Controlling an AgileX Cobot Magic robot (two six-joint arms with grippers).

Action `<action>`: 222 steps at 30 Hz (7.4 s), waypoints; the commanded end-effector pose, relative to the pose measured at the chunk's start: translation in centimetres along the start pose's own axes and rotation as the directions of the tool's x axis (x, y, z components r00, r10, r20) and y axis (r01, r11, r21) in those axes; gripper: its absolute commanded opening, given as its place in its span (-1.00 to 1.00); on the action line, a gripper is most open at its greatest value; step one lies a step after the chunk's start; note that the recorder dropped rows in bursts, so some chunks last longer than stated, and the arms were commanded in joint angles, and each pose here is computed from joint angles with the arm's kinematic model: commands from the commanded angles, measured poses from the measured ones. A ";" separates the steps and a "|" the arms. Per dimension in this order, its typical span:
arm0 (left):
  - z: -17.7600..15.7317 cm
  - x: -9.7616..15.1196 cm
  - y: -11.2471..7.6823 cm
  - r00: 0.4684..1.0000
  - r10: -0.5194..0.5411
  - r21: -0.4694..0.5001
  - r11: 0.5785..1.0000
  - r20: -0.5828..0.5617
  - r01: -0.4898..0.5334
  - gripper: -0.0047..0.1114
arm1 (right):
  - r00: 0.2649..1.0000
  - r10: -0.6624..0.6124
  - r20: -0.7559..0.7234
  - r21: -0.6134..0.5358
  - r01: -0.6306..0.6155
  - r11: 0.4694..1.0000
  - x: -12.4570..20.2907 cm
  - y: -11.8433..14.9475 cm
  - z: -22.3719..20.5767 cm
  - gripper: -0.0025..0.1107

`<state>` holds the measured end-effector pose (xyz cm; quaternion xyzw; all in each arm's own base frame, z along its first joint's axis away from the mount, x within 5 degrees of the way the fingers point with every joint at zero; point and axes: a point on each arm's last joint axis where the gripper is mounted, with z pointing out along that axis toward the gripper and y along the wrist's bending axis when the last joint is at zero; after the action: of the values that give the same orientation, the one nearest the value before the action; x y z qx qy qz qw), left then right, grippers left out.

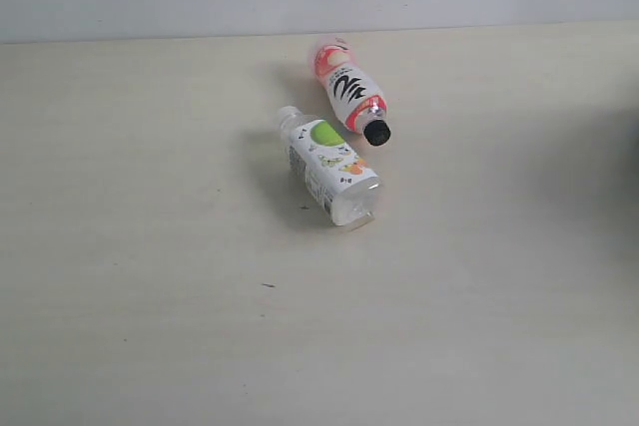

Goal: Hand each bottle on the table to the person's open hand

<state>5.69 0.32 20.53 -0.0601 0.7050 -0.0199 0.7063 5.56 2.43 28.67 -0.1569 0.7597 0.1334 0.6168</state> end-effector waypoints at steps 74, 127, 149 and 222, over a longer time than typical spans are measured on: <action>-0.1 0.0 0.0 1.000 -0.001 -0.001 1.000 0.005 0.001 -0.92 | 0.968 -0.138 0.209 -0.165 0.174 0.971 3.7 1.3 -1.3 -0.91; -0.1 0.0 0.0 1.000 -0.001 -0.001 1.000 0.005 0.001 -0.92 | 0.889 -0.084 -0.451 -0.161 0.011 0.987 2.0 1.8 7.4 -0.91; -0.1 0.0 0.0 1.000 -0.001 -0.001 1.000 0.005 0.001 -0.92 | 0.639 -0.053 -0.767 -0.177 -0.131 0.975 -2.8 4.3 22.6 -0.06; -0.1 0.0 -0.1 1.000 -0.001 0.011 1.000 0.004 0.001 -0.92 | 0.381 -0.106 -0.918 -0.110 0.012 0.994 7.3 8.9 37.8 -0.52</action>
<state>5.69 0.30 20.53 -0.0589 0.7051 -0.0210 0.7063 34.57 25.08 13.03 -0.2565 0.9617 0.0345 0.0899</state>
